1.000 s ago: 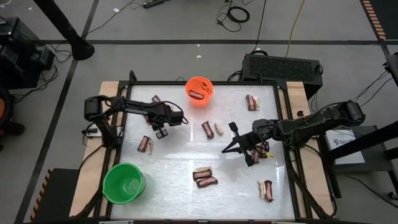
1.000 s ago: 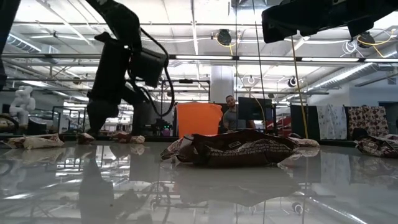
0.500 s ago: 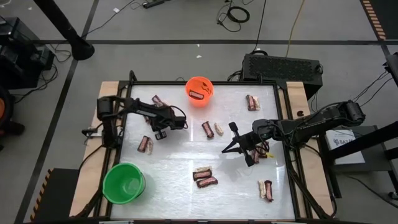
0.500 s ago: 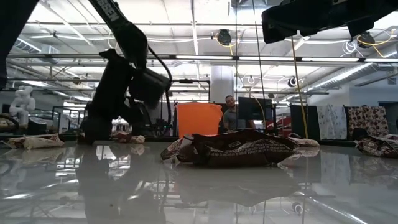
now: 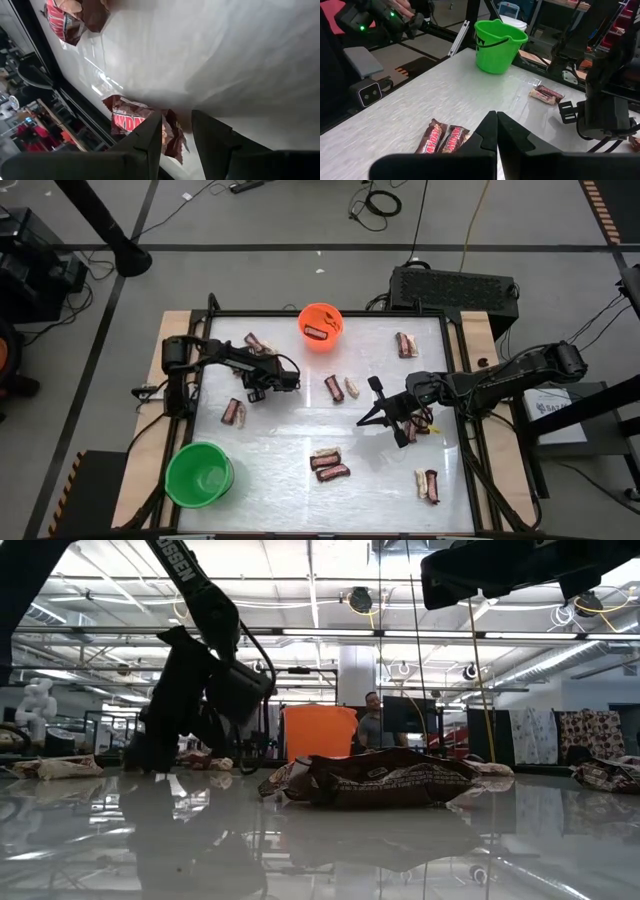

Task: Sort candy by brand, put in halloween buckets
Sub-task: Put the brown chocolate bar into the orange bucket

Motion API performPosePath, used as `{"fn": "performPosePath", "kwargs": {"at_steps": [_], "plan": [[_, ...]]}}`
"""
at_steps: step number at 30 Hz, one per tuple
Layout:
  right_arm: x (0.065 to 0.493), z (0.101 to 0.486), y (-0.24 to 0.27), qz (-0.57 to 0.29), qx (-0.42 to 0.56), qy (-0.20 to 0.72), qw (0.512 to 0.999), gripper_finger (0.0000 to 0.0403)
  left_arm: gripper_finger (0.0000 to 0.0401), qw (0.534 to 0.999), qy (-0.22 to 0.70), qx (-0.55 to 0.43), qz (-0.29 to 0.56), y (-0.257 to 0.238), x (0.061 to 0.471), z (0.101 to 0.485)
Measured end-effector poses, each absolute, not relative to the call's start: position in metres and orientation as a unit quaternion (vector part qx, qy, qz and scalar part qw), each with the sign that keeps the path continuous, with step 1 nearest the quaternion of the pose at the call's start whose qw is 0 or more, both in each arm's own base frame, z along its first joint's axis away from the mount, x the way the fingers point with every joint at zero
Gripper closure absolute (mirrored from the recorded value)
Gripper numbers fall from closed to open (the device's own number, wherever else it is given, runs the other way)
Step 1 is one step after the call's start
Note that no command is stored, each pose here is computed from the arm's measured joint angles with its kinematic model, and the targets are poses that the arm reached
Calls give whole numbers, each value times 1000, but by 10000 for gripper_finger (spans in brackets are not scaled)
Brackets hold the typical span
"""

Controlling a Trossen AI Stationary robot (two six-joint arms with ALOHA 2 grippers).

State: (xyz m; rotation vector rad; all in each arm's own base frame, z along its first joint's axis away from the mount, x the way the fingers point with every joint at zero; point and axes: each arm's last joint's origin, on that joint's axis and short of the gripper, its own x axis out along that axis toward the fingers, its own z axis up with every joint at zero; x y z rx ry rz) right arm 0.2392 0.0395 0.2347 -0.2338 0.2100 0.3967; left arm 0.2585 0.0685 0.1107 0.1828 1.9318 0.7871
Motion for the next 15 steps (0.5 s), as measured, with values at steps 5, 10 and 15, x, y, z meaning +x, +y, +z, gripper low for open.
{"fn": "performPosePath", "kwargs": {"at_steps": [5, 10, 15], "plan": [[239, 235, 40, 196, -115, 104, 968, 403, 287, 498, 799, 69, 329, 69, 258, 111], [239, 235, 39, 196, -115, 104, 968, 403, 294, 496, 800, 64, 333, 72, 257, 111], [239, 235, 40, 196, -115, 104, 968, 403, 337, 492, 801, 53, 338, 78, 255, 111]]}}
